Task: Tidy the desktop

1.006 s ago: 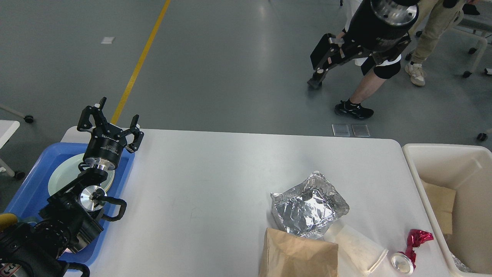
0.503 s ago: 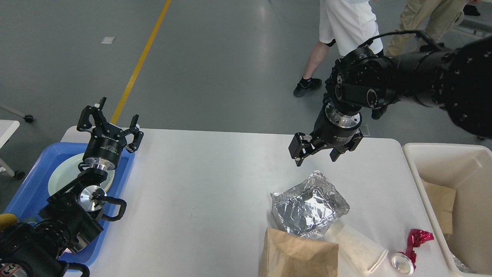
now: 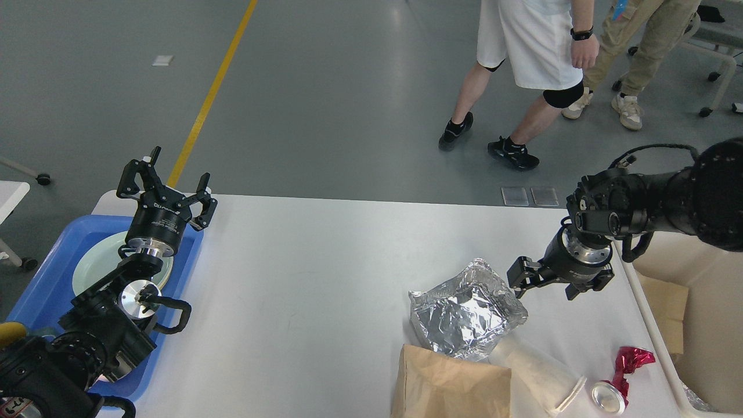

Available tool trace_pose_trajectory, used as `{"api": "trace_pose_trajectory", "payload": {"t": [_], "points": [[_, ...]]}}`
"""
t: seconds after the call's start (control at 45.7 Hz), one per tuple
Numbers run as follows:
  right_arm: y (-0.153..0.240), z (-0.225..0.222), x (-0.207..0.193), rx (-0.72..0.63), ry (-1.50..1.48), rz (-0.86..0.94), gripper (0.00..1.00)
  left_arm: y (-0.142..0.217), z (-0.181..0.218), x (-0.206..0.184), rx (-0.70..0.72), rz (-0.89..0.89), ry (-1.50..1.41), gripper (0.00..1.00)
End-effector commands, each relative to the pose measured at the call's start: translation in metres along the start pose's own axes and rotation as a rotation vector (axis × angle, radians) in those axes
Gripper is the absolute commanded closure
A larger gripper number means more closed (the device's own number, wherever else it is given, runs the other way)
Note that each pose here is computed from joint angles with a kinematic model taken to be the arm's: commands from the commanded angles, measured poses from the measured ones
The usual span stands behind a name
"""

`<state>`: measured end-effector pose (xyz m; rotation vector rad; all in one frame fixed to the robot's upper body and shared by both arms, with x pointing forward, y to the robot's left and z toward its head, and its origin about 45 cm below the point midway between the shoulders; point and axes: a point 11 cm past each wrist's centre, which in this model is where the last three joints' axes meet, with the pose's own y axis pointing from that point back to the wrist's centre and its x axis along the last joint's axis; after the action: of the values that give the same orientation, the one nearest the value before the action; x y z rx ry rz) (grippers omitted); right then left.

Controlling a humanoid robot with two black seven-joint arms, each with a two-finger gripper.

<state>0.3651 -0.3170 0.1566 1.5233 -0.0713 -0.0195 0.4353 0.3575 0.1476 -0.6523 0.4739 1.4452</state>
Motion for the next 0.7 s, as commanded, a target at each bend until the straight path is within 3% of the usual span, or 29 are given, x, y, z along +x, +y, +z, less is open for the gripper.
{"api": "trace_pose_trajectory", "payload": {"t": [0.0,0.241,0.678], "points": [[-0.008,0.038,-0.009,-0.04,-0.064,-0.01,0.04,0.0,0.0,0.0,0.0,0.0,-0.001,0.04],[-0.028,0.084,-0.036,-0.082,-0.154,-0.06,0.04,0.0,0.0,0.0,0.0,0.0,-0.001,0.04],[-0.063,0.095,-0.062,-0.056,-0.24,-0.076,0.04,0.0,0.0,0.0,0.0,0.0,-0.001,0.04]]}}
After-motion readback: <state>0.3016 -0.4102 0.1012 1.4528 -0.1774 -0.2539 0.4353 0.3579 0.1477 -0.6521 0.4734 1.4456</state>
